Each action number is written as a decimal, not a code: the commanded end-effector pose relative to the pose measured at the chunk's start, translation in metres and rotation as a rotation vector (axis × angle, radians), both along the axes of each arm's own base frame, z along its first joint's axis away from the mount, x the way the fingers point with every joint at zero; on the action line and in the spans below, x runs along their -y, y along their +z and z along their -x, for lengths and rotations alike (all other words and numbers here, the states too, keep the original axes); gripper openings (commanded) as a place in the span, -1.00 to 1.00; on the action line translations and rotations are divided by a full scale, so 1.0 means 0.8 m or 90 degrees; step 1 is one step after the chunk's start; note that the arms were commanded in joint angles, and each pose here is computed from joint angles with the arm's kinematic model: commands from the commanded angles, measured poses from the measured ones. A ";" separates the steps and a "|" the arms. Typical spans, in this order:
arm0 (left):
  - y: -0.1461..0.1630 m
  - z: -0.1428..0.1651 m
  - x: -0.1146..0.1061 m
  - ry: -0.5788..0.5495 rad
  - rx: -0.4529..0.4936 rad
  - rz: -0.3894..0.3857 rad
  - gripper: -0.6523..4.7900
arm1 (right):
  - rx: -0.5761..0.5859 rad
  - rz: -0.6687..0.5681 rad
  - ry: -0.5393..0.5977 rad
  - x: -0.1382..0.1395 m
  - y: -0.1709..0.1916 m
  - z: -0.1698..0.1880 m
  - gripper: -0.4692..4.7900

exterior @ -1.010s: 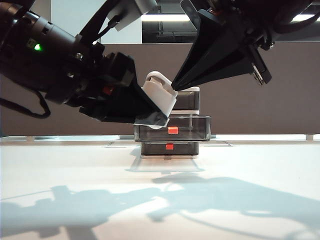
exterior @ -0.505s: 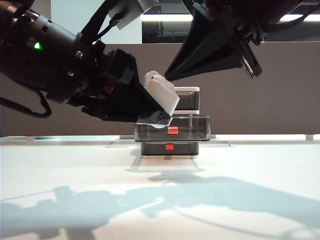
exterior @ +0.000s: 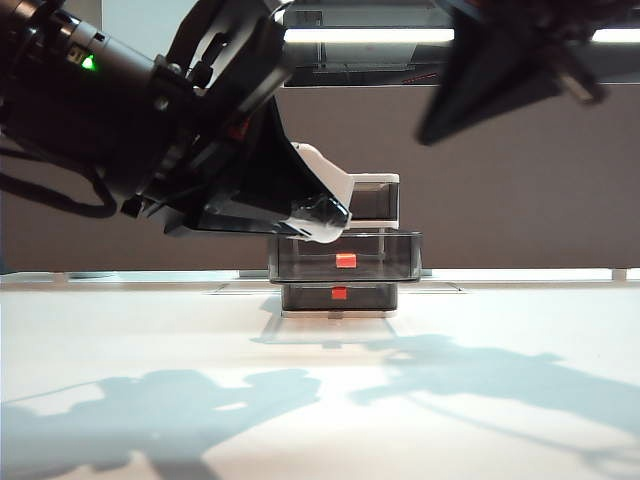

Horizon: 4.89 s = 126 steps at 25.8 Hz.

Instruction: Pick up the earphone case on the table, open the lid, insert the wireless earphone on the table into it, close the lid, put the earphone case into the second layer of the drawer, and finally close the drawer.

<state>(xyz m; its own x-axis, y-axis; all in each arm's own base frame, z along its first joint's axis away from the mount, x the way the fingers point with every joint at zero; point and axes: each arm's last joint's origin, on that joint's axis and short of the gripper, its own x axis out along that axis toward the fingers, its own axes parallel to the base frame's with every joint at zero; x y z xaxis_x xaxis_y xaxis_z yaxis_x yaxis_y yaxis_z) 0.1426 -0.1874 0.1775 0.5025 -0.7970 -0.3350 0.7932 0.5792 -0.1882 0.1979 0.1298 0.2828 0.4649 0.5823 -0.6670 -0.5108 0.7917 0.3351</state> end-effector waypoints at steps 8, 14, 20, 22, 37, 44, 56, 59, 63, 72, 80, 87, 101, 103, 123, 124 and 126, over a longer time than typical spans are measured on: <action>0.005 0.000 0.002 0.012 -0.030 0.039 -0.58 | -0.029 0.110 -0.143 0.082 0.005 -0.012 -0.51; 0.005 0.000 0.002 0.011 -0.028 0.039 -0.58 | -0.089 0.147 -0.205 0.122 -0.004 -0.013 -0.15; 0.005 0.000 0.002 0.011 -0.028 0.039 -0.58 | -0.136 0.174 -0.238 0.149 -0.015 -0.018 0.23; 0.005 0.000 0.002 0.011 -0.028 0.039 -0.58 | -0.145 0.183 -0.247 0.158 -0.018 -0.026 0.23; 0.005 0.000 0.002 0.011 -0.028 0.039 -0.58 | -0.229 0.256 -0.207 0.203 -0.047 -0.132 0.22; 0.006 0.000 0.002 0.011 -0.025 0.043 -0.58 | -0.252 0.239 -0.206 0.219 -0.074 -0.148 0.22; 0.007 -0.001 0.003 0.011 -0.023 0.046 -0.58 | -0.252 0.236 -0.213 0.222 -0.106 -0.171 0.22; 0.007 -0.001 0.003 0.011 -0.023 0.046 -0.58 | -0.263 0.236 -0.211 0.223 -0.114 -0.174 0.22; 0.007 -0.001 0.003 0.011 -0.023 0.046 -0.58 | -0.274 0.237 -0.209 0.223 -0.124 -0.177 0.22; 0.007 -0.001 0.003 0.011 -0.023 0.046 -0.58 | -0.273 0.235 -0.222 0.223 -0.125 -0.179 -0.19; 0.007 -0.001 0.003 0.011 -0.023 0.046 -0.58 | -0.297 0.237 -0.217 0.223 -0.126 -0.175 -0.19; 0.007 -0.001 0.003 0.011 -0.023 0.046 -0.58 | -0.300 0.240 -0.218 0.223 -0.126 -0.174 -0.19; 0.007 -0.001 0.003 0.011 -0.023 0.046 -0.58 | -0.292 0.239 -0.218 0.222 -0.125 -0.176 -0.71; 0.007 -0.001 0.003 0.011 -0.023 0.046 -0.58 | -0.283 0.239 -0.219 0.222 -0.124 -0.177 -0.76; 0.007 -0.001 0.003 0.011 -0.023 0.046 -0.58 | -0.022 0.107 -0.211 0.167 0.028 -0.116 -0.83; 0.007 -0.001 0.003 0.011 -0.023 0.046 -0.58 | -0.008 0.102 -0.205 0.161 0.036 -0.110 -0.83; 0.007 -0.001 0.003 0.011 -0.023 0.046 -0.58 | 0.013 0.099 -0.188 0.151 0.046 -0.100 -0.83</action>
<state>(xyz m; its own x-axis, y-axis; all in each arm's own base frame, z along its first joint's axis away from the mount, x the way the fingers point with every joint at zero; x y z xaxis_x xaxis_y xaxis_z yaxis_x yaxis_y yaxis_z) 0.1429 -0.1878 0.1788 0.5050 -0.8009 -0.3217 0.7669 0.5874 -0.2584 0.2815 0.0033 0.3143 0.5989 0.2879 -0.7473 -0.2329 0.9554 0.1815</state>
